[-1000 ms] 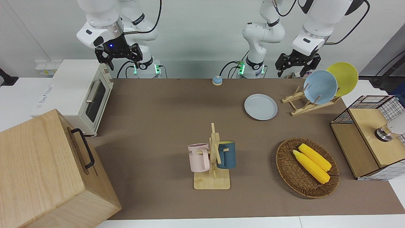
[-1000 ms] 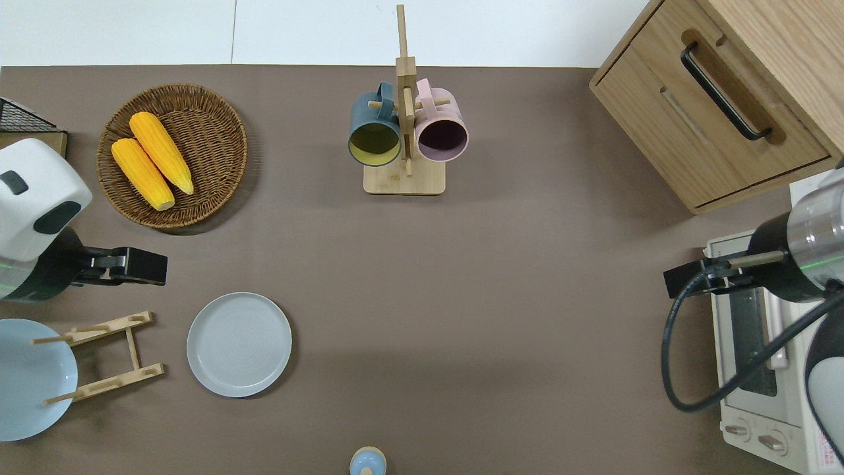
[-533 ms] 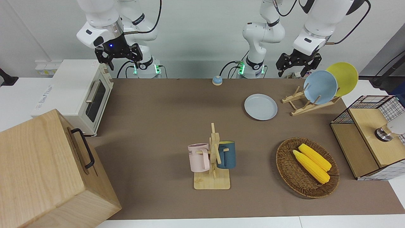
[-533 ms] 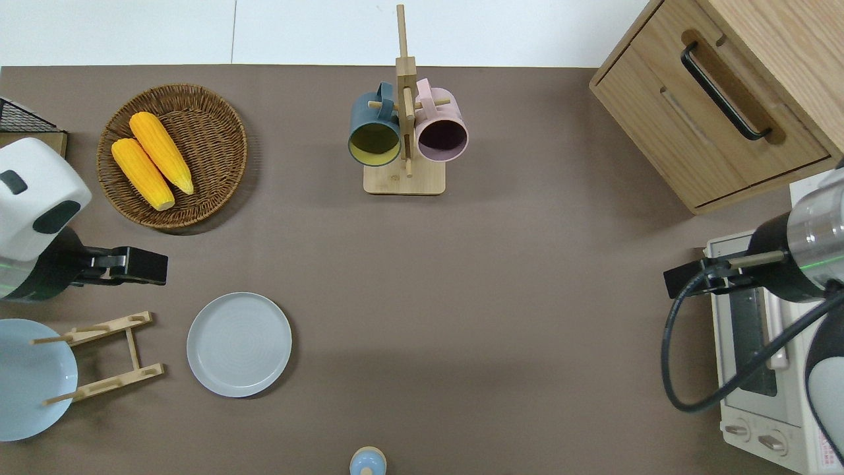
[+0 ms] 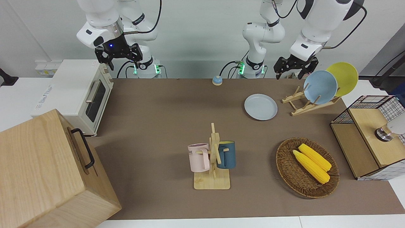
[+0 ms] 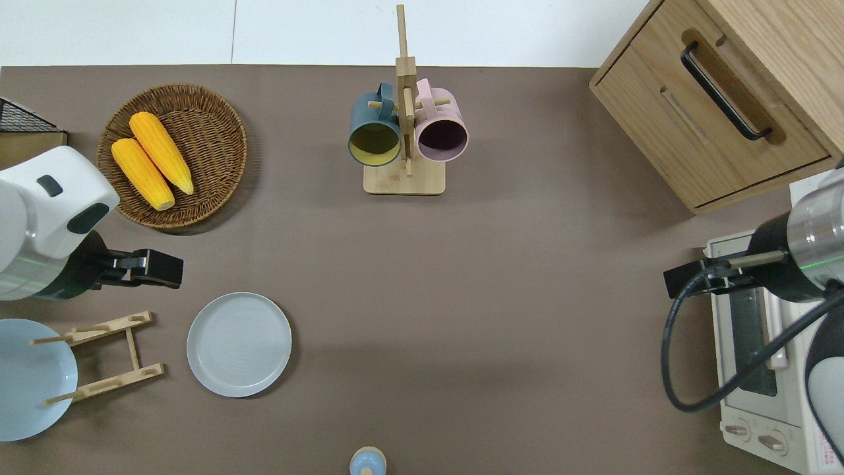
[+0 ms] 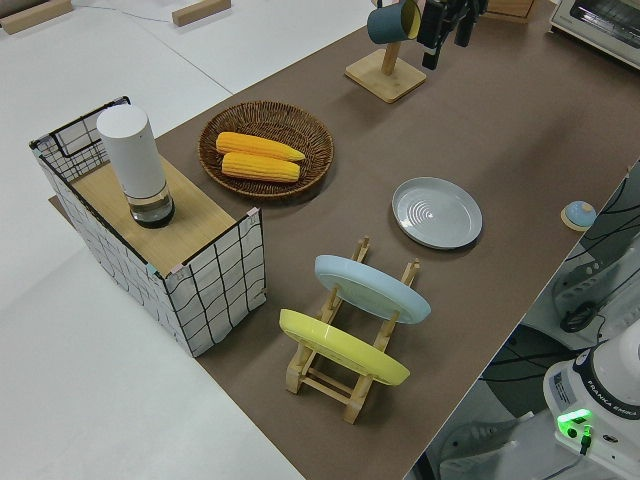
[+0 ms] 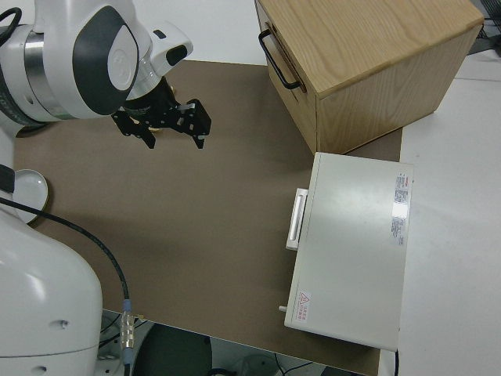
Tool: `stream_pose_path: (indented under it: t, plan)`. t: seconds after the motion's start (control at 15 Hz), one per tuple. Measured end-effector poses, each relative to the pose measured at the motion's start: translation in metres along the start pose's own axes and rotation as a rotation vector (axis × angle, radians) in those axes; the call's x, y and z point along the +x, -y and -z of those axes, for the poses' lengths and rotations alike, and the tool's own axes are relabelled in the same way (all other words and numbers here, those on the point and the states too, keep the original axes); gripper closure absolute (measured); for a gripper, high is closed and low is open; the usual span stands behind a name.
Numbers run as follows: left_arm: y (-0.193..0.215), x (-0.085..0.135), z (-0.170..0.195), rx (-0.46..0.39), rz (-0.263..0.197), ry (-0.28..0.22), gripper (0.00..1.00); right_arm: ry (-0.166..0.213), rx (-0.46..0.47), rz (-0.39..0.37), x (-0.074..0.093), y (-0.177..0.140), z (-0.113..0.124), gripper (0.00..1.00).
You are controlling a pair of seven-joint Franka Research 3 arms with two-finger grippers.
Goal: Pick gray plate from table and place it on lower plate rack with left arm
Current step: 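Move the left gripper over the gray plate and grasp its edge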
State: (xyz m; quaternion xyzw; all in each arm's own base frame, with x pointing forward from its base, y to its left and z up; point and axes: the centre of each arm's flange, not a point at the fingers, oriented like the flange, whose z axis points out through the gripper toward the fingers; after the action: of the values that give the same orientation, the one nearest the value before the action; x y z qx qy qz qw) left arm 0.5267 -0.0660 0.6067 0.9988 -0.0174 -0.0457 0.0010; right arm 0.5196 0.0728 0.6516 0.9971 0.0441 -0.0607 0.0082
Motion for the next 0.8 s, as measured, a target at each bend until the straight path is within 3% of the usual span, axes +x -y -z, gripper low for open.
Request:
stream_pose_path:
  t: [0.4,0.8]
  plan:
    - [0.016,0.009,-0.081,0.020,0.020,0.017,0.00,0.000,0.000,0.000,0.000,0.000,0.000,0.01]
    - [0.050,-0.006,-0.162,0.069,0.014,0.067,0.00,0.000,0.000,0.000,0.000,0.000,0.000,0.01]
